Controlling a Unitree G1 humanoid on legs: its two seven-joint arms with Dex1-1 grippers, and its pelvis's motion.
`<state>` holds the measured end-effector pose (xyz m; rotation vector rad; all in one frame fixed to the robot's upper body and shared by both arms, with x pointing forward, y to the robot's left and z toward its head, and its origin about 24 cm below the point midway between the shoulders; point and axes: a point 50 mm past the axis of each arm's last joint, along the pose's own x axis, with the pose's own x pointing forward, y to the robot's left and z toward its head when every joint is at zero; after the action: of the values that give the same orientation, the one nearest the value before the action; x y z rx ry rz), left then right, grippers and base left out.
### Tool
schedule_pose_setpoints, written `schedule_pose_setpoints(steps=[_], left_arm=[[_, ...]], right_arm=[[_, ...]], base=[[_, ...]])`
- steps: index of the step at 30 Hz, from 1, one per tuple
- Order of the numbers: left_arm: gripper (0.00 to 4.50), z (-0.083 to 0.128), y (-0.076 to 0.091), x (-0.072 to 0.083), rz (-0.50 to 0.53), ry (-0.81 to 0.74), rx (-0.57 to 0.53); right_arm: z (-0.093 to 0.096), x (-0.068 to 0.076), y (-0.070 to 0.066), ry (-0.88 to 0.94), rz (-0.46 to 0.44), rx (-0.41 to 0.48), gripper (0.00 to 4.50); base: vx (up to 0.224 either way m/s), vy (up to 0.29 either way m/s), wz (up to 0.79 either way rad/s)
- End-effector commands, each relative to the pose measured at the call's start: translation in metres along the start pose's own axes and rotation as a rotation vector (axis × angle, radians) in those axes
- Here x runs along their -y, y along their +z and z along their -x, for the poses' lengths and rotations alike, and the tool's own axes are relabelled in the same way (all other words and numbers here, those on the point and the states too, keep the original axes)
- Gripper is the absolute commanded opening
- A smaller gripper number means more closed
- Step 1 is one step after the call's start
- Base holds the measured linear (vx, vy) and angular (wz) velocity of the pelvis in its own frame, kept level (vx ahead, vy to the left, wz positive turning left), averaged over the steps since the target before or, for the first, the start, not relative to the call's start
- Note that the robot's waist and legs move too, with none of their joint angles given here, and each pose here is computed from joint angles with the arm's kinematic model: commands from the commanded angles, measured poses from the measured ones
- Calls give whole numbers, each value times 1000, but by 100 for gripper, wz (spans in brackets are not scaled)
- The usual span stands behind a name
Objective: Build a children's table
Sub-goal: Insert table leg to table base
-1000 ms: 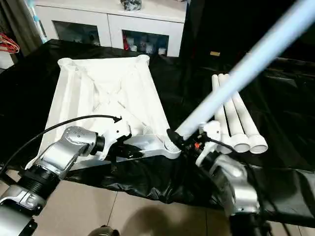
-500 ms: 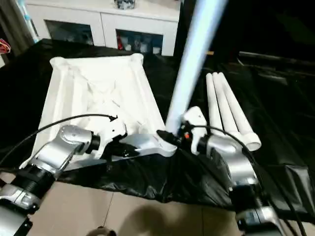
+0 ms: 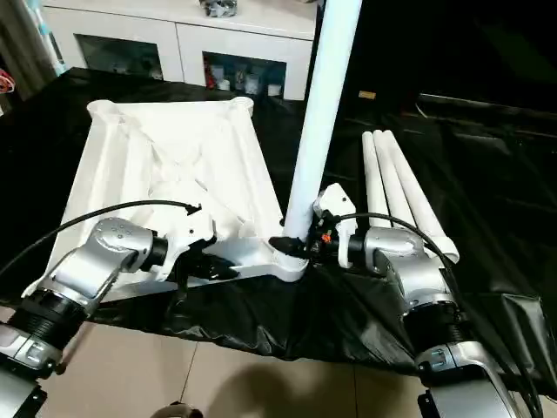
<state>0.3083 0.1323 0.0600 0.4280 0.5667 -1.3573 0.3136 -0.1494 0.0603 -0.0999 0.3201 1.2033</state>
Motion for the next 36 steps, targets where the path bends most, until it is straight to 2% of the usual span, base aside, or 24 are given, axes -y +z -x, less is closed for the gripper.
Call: schedule_pose_setpoints(steps=[1,12,17,19,22,23,28,32,33,36], left_arm=[[0,-4,13,8,-74,-105,14],[0,1,15,1,-93,-105,-30],[0,1,22,-7,-53,4,8],[0,-2,30,-10,-30,61,47],[0,-13,52,-13,17,200,130],[0,-13,52,-13,17,200,130],[0,-40,77,-8,62,369,185],[0,-53,84,1,57,346,202],[0,-58,85,5,52,335,198],[0,-60,84,7,46,323,176]], right_arm=[[-1,-15,-43,95,-135,-170,193],[-1,-19,-49,132,-123,-168,193],[-9,-5,-45,-67,-112,-104,193],[-12,3,-42,-185,-122,-78,193],[-21,21,-38,-437,-178,-53,193],[-21,21,-38,-437,-178,-53,193],[-39,29,-36,-628,-239,-86,193],[-51,25,-34,-614,-271,-81,193],[-60,21,-34,-595,-282,-82,193],[-68,18,-34,-581,-307,-97,193]], base=[[0,0,0],[0,0,0],[0,0,0],[0,0,0],[0,0,0],[-35,15,-18],[0,0,0],[0,0,0],[0,0,0],[0,0,0]])
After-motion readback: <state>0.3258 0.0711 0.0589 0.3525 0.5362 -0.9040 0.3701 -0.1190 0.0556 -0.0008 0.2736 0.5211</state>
